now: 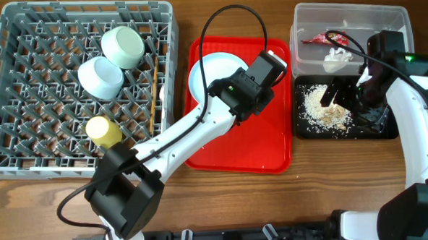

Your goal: Sort waste into correct bins and load items into the dishwasher rack

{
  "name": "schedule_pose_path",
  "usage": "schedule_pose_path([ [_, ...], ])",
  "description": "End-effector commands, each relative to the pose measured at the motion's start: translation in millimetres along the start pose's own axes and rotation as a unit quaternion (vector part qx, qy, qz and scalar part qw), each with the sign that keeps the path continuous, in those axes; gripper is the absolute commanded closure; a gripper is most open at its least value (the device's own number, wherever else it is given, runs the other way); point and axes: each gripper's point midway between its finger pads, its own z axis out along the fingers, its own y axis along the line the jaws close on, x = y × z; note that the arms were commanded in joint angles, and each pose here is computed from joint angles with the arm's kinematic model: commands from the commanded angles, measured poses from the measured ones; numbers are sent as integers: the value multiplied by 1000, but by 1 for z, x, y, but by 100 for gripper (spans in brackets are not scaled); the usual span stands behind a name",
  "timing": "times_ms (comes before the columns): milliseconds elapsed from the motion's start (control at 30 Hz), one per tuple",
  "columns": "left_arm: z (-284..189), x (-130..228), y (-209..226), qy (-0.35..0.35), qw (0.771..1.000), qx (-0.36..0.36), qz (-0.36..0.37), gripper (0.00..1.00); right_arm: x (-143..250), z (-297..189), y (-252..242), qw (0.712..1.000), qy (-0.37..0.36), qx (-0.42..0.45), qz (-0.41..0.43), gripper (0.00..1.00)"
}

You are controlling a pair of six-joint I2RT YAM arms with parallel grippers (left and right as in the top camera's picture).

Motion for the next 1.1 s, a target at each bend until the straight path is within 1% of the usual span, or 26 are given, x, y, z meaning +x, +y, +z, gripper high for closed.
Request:
schedule_pose_path([
  [0, -6, 2, -4, 9, 1000, 23, -8, 96, -2, -10, 4, 1000, -13, -13, -4, 0],
  [100, 4, 19, -5, 42, 999, 24, 5, 95, -2, -10, 4, 1000, -12, -13, -4, 0],
  [133, 9, 26, -5, 55, 998, 23, 7, 87, -2, -10, 4, 1000, -12, -13, -4, 0],
  [167, 12, 29, -4, 61, 998, 23, 7, 75, -2, -10, 4, 1000, -12, -13, -4, 0],
  [200, 15, 33, -4, 69, 997, 22, 7, 39, -2, -10, 4, 1000, -12, -13, -4, 0],
  [233, 20, 37, -4, 76, 997, 22, 7, 23, -2, -10, 4, 1000, -12, -13, -4, 0],
  [267, 24, 40, -3, 82, 996, 21, 7, 15, -2, -10, 4, 1000, -12, -13, -4, 0],
  [300, 28, 44, -2, 88, 996, 21, 6, 2, -2, -10, 4, 1000, -12, -13, -4, 0],
  [333, 32, 47, -1, 93, 995, 20, 5, 0, -2, -10, 4, 1000, -12, -13, -4, 0],
  [600, 64, 70, 32, 126, 992, 1, -27, 0, -2, -10, 4, 1000, -12, -13, -4, 1],
  [667, 72, 79, 40, 139, 990, 2, -26, 7, -2, -10, 4, 1000, -13, -13, -4, 0],
  [767, 83, 95, 45, 163, 987, 4, -16, 24, -2, -10, 4, 1000, -13, -13, -4, 0],
  [833, 89, 105, 42, 179, 984, 6, -12, 33, -2, -10, 4, 1000, -13, -13, -4, 0],
  [867, 92, 109, 38, 186, 982, 11, -9, 40, -2, -10, 4, 1000, -13, -13, -4, 0],
  [900, 95, 115, 27, 195, 980, 28, -6, 45, -3, -10, 5, 1000, -14, -14, -4, 0],
  [1000, 101, 124, 9, 209, 977, 40, 10, 49, -4, -10, 5, 1000, -16, -15, -4, 1],
  [1067, 104, 129, -4, 215, 975, 45, 23, 49, -4, -10, 5, 1000, -16, -14, -5, 0],
])
